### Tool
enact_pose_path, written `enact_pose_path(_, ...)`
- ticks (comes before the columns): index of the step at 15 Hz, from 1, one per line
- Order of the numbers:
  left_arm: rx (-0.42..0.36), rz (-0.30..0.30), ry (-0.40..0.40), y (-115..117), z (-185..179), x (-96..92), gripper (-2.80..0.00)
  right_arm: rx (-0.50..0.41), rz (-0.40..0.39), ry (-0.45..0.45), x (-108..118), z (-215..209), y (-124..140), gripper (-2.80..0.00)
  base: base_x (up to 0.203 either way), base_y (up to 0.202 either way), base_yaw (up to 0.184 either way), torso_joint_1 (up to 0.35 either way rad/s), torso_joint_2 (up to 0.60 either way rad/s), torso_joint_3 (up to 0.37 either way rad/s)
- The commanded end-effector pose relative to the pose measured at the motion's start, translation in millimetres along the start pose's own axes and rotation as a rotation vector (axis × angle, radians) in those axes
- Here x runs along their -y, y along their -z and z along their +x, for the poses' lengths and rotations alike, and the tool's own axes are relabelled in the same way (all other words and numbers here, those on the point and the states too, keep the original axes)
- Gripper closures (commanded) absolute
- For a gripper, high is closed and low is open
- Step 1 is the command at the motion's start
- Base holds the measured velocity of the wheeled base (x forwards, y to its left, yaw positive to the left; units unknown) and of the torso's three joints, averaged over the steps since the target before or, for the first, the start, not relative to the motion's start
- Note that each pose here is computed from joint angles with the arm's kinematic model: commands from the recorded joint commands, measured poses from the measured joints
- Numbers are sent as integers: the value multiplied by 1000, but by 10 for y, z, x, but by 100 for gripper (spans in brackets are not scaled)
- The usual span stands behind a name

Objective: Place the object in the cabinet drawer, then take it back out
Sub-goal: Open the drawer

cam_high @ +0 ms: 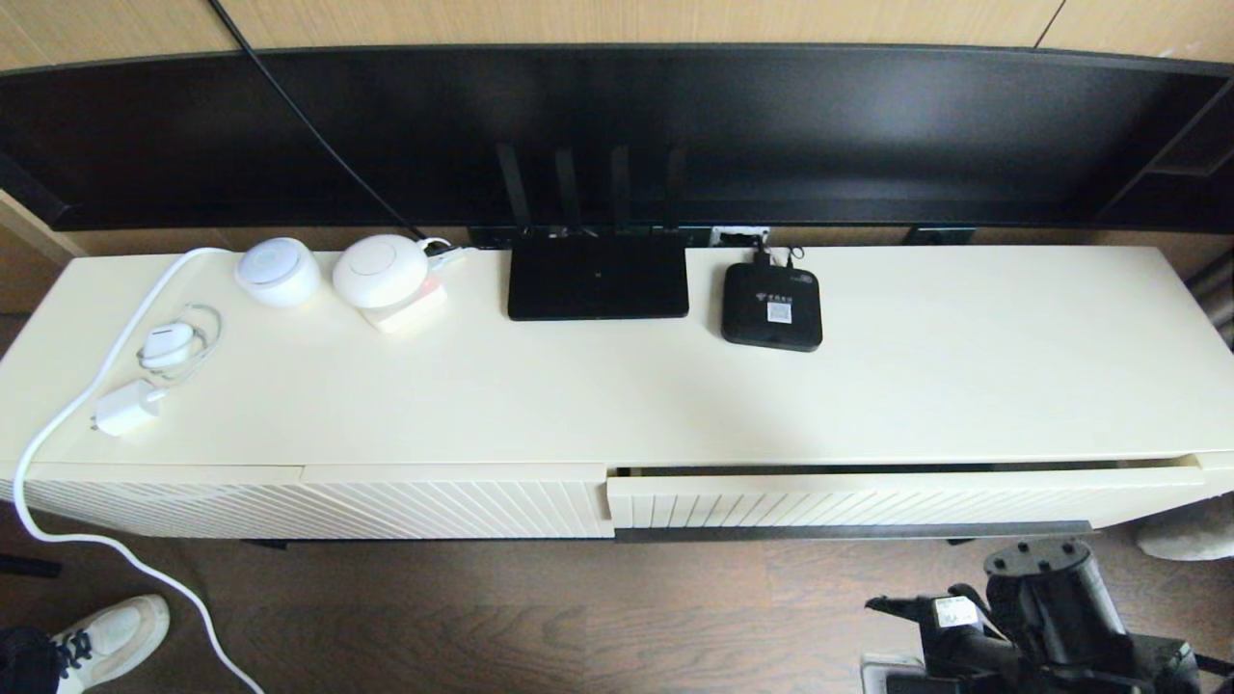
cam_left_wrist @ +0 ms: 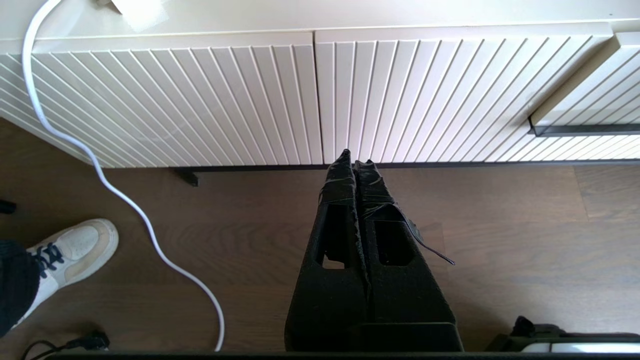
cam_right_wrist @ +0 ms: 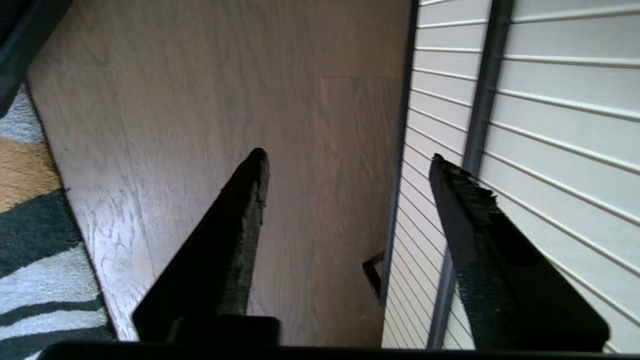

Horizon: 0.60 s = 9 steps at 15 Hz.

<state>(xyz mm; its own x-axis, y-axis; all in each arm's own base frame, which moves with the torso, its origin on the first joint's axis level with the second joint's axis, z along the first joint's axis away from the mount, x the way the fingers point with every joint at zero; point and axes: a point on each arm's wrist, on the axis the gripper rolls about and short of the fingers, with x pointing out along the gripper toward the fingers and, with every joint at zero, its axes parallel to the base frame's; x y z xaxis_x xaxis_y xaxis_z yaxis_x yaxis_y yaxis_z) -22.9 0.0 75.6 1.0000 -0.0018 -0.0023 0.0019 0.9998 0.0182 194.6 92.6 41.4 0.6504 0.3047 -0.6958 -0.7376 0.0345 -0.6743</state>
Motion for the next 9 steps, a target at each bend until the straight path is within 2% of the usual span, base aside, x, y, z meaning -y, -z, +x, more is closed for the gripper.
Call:
enact_pose_path(1,-1,0,0,1,0,0,0,-16,-1,-34,-32,82,47,-280,0,0,0,0,0,0)
enact_pose_path(4,-2,0,0,1,1,0,0,-35,9,-61,-60,147,95,-280,0,0,0,0,0,0)
enact_pose_path(9,-2,0,0,0,1,0,0,-44,23,-30,3,292,141,-280,0,0,0,0,0,0)
